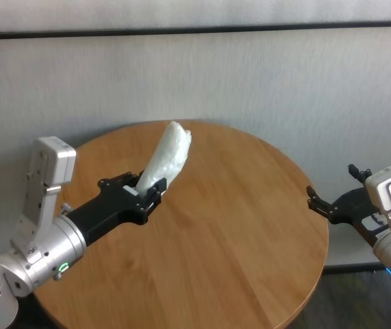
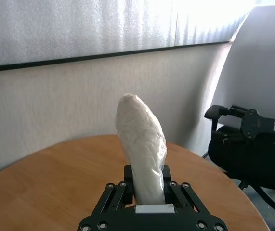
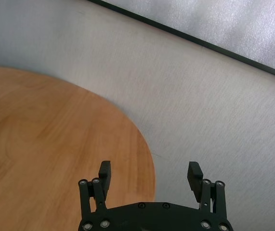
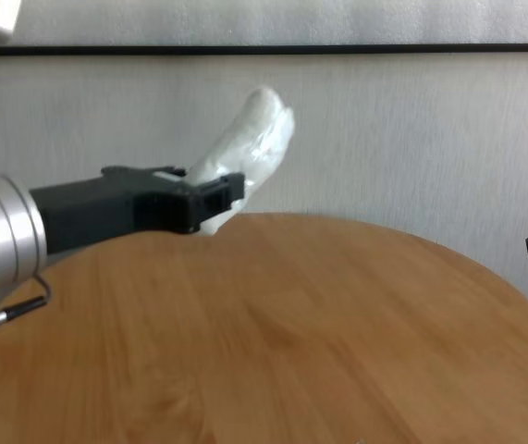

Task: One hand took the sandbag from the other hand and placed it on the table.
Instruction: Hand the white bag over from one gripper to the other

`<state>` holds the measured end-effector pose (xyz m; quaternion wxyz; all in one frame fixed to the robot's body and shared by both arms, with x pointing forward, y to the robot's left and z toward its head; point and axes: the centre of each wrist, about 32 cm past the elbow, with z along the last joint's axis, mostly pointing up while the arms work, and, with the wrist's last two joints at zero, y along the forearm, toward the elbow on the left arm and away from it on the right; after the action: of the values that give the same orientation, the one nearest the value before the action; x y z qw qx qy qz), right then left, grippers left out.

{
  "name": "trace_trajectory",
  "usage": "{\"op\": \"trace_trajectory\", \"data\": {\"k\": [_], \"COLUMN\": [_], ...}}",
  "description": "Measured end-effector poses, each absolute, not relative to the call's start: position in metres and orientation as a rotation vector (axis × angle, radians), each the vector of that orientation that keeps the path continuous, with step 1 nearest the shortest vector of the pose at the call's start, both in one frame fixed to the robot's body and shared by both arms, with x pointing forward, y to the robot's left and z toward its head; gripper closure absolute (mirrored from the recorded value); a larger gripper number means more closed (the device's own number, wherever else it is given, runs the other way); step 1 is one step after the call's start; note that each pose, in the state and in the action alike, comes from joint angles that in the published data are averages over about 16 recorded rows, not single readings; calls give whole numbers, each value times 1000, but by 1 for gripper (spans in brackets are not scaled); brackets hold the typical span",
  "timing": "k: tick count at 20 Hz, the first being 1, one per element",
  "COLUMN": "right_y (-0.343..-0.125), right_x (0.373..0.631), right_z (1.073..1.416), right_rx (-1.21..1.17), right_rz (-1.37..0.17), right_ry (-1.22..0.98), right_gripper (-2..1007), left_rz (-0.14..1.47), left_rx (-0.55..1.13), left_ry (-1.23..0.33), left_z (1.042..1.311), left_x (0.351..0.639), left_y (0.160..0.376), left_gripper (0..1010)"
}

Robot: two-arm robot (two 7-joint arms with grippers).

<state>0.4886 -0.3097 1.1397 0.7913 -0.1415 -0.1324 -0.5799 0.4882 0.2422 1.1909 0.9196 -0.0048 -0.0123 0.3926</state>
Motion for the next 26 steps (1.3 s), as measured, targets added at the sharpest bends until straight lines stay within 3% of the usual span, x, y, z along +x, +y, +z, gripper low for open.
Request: {"op": "trace_trajectory", "data": {"k": [26], "right_y": [-310], "right_x": [489], "right_z": [1140], "right_rx": [-305], "right_rz": [-1248], "right_ry": [-285], "right_gripper": [4], "left_rz": [658], "left_rx": [-33], "left_ry": [-68], "left_z": [1212], "left_x": [476], "left_y": [213], "left_gripper": [665]}}
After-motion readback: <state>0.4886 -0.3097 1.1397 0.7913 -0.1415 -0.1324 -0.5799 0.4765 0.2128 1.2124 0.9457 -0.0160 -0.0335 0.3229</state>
